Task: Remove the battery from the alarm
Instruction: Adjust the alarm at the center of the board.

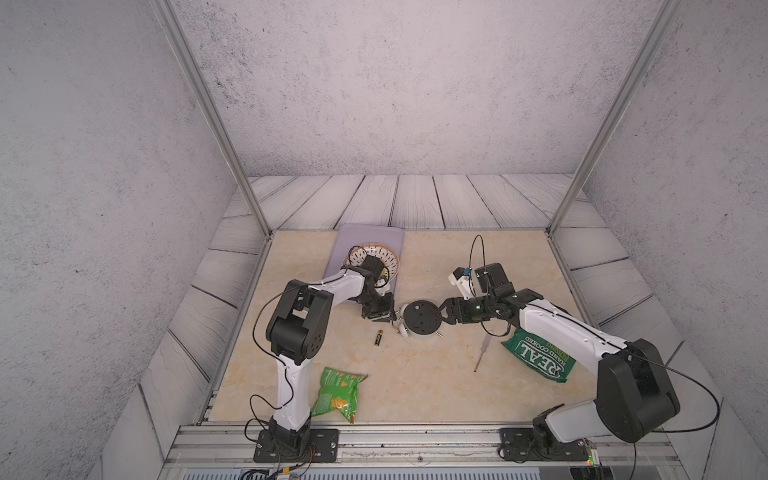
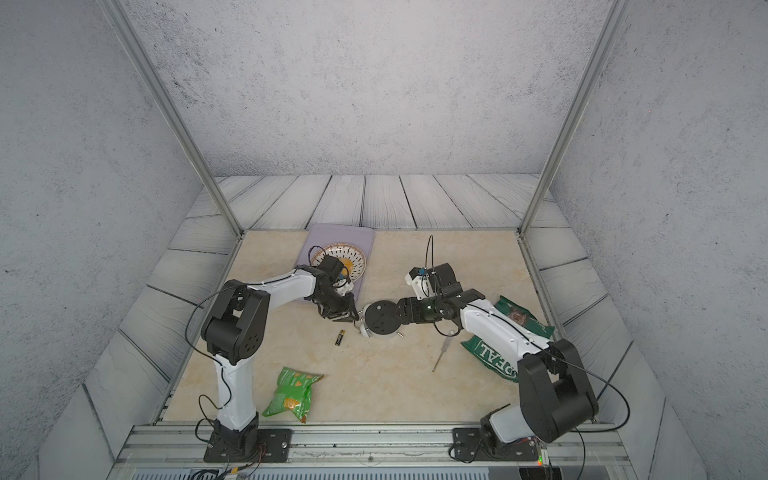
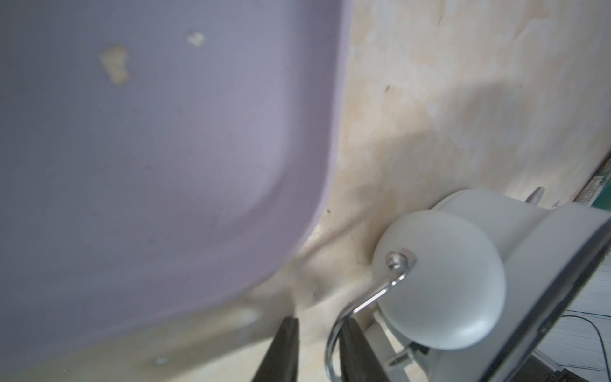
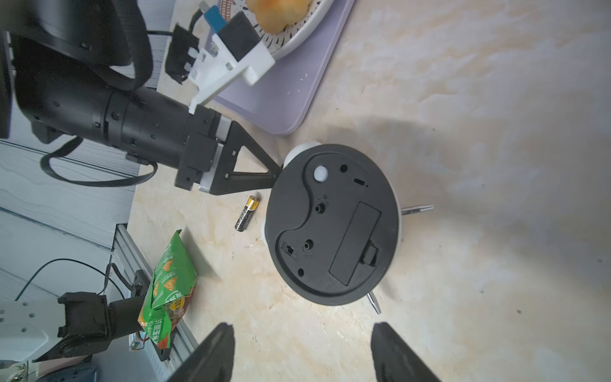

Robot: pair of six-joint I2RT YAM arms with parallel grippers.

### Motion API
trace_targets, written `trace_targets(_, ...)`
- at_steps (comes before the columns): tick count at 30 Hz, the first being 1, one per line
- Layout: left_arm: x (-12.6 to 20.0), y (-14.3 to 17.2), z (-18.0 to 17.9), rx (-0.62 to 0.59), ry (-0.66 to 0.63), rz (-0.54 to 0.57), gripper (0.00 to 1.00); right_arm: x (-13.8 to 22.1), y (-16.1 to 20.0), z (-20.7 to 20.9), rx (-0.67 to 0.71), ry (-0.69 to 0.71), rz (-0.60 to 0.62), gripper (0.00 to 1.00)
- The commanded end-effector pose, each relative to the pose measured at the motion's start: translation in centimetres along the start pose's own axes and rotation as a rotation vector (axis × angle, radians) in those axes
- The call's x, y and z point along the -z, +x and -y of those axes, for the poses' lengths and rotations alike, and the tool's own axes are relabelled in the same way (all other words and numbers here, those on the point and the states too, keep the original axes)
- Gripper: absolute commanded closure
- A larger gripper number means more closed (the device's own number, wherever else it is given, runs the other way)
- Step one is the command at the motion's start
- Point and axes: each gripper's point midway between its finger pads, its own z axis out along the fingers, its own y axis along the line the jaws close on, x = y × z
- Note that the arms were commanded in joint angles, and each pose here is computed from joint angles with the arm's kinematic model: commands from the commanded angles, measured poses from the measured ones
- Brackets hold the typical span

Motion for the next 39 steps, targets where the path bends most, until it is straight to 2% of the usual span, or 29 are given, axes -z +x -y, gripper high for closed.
trace_targets(1,-0.4,0.2,0.7,0.008,0.047,-0.015,0.85,0.4,-0.2,-0.7,0.080,0.017,0.036,0.30)
trace_targets(5,1.6,-0.1,1.9,-0.013,0.062,0.031,1.00,-0.8,1.1,-0.2,0.209,0.112,0.011,0.30)
trace_targets(7,2.9,0.0,2.5,-0.010,0.065,0.054,1.00,-1.5,1.8,-0.9,0.341,0.161,0.021,0.29)
trace_targets(13,5.4,0.5,4.4,-0.004,0.118,0.073,1.00,-3.1,2.1,-2.4,0.861,0.329,0.220,0.20)
trace_targets(15,5.9,0.9,5.0,0.005,0.144,0.065,1.00,-3.7,1.7,-2.0,0.941,0.387,0.265,0.19)
trace_targets(19,6.7,1.3,6.2,0.029,0.210,0.073,1.00,-5.5,1.1,-1.8,1.055,0.468,0.347,0.11)
trace_targets(24,7.1,1.5,7.6,0.075,0.286,0.075,1.00,-7.7,0.1,-3.4,1.105,0.506,0.445,0.07)
trace_targets(28,7.4,1.7,8.4,0.084,0.313,0.078,1.00,-8.2,-1.9,-3.1,1.048,0.650,0.596,0.07)
trace_targets(31,7.7,1.7,8.8,0.095,0.333,0.083,1.00,-8.2,-2.4,-2.5,1.061,0.733,0.696,0.09)
trace_targets(34,7.9,1.9,9.0,0.108,0.345,0.081,1.00,-8.4,-2.3,-1.6,1.058,0.780,0.699,0.12)
trace_targets(39,8.2,2.1,9.5,0.114,0.370,0.070,1.00,-8.6,-2.4,-1.6,1.034,0.768,0.701,0.20)
